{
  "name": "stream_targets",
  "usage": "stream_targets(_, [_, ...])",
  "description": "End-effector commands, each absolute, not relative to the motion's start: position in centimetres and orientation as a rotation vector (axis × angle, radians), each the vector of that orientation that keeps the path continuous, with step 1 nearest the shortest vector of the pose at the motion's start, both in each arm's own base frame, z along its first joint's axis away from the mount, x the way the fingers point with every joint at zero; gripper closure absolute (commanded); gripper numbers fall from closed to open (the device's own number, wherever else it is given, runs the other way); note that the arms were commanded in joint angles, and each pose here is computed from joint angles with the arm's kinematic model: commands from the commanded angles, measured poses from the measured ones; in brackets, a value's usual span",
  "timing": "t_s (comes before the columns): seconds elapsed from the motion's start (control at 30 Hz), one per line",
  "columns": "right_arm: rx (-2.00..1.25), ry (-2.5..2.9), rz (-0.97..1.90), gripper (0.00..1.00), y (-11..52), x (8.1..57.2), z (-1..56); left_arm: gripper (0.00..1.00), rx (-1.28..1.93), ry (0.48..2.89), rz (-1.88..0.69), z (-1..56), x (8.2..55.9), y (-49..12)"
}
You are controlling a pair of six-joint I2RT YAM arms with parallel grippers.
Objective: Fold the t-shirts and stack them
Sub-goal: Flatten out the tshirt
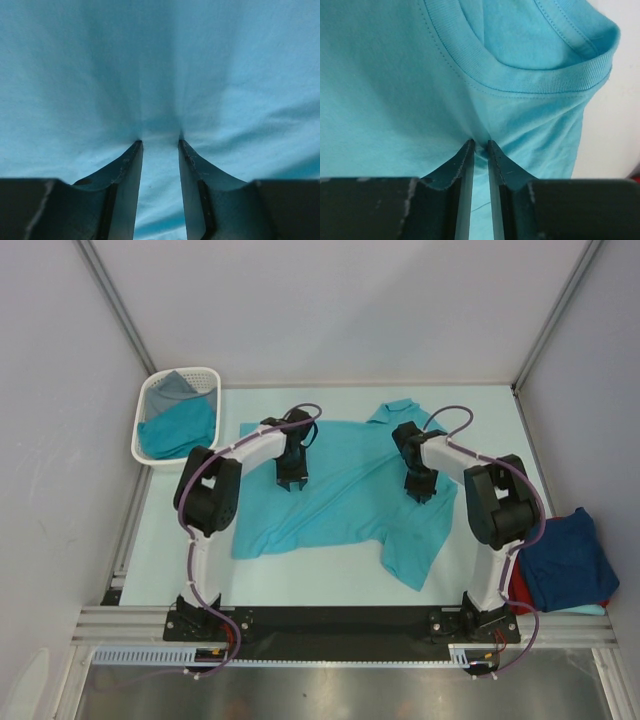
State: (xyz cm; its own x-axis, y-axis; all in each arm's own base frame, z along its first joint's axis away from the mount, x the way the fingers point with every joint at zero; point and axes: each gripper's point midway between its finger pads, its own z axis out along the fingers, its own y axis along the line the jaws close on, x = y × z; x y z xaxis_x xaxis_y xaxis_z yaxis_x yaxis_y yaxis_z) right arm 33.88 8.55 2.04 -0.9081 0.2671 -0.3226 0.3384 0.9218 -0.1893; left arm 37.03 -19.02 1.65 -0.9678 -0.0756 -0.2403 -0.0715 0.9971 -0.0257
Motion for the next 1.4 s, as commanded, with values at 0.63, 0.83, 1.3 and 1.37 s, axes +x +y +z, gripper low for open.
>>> stream_targets(0.63, [0.497,2.802,-0.4,0.8,5.9,30.7,5.1,0.62,-0.214,2.932,0.001,0.0,40.8,-16.6])
stream_targets(0.83, [0.496,2.742,-0.313,0.82,7.0,32.0,7.0,0.62,-0.228,2.939,0.004,-0.3,41.5,-16.3])
stream_targets(1.3, [0.327,2.722,-0.169,0.81,13.5,36.9,5.8,0.63,-0.236,2.94,-0.009,-0.1,40.7,-16.2])
stream_targets(1.37, [0.32,2.726,-0.152,0.83,13.7,36.9,5.5,0.63,-0.234,2.935,-0.002,0.0,40.7,-16.1])
